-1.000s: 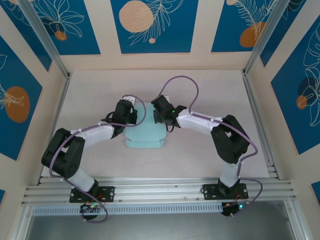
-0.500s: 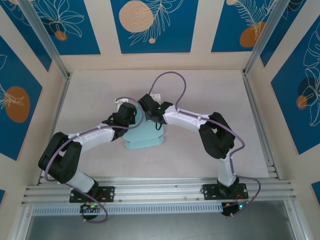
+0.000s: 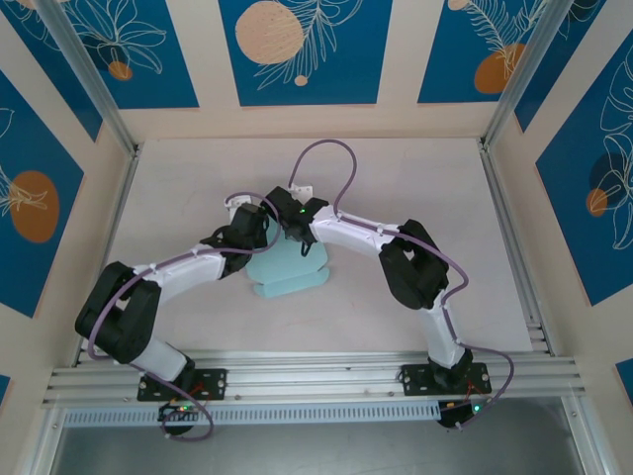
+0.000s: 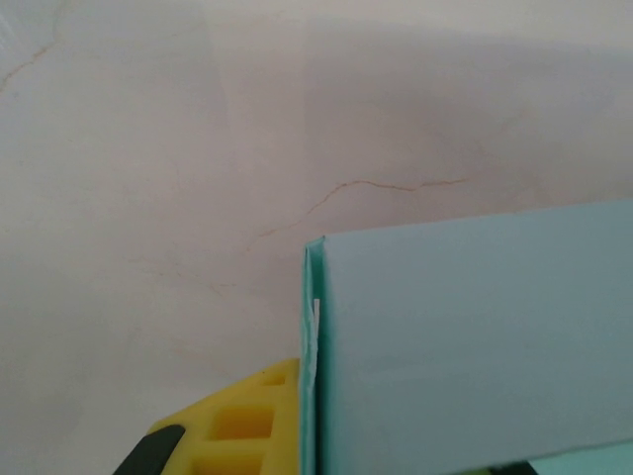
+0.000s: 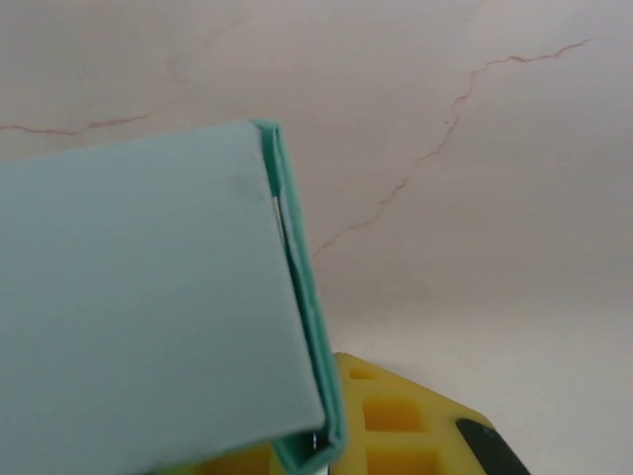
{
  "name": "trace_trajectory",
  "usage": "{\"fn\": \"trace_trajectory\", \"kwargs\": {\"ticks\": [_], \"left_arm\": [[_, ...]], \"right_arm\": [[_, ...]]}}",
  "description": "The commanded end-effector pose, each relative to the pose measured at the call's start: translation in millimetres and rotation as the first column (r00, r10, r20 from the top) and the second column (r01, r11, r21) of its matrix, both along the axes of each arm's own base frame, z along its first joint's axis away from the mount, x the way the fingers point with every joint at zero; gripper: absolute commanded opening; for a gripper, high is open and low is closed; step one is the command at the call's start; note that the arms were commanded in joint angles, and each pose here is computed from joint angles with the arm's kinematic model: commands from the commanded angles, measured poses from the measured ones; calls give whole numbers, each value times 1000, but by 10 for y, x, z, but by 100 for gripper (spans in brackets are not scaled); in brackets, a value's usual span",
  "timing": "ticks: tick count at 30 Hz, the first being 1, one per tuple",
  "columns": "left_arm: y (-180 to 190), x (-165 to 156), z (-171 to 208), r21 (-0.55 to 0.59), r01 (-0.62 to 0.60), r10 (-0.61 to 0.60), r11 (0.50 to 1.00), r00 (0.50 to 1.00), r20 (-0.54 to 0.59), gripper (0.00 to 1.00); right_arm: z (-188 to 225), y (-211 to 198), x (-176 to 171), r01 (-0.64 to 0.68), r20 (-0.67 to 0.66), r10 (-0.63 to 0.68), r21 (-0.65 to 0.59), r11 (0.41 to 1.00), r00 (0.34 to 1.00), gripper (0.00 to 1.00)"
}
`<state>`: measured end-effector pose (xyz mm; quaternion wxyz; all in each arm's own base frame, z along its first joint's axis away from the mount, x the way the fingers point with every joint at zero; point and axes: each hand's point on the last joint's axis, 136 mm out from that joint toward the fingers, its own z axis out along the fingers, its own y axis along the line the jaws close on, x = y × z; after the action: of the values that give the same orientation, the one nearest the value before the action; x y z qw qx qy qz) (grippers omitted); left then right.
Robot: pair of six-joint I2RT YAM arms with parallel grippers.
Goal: Fold the paper box
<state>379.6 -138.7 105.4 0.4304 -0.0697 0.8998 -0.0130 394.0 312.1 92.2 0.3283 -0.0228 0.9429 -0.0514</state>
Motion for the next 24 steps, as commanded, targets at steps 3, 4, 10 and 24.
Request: {"fn": "trace_trajectory", "kwargs": {"ticks": [3,4,10,24], "left_arm": [[152,145,122,-92,-62,70,994,994,84,7],[109,143,110,-104,-38,47,994,995,86,11],[-13,63,-80,-113,49,-44,992,998,40,26],[-172,-73,-433,-116,112,-120,987,991,-61,42]], "right_arm": [[-231,-602,-132,51,-113,-80,-237,970,990,0],[-235,-570,-150,43,-123,-72,-226,973,990,0],[-271,-484,-197,45,-161,-73,-174,984,984,0],[-273,-354,-180,39,-190,-58,-103,994,980,0]]}}
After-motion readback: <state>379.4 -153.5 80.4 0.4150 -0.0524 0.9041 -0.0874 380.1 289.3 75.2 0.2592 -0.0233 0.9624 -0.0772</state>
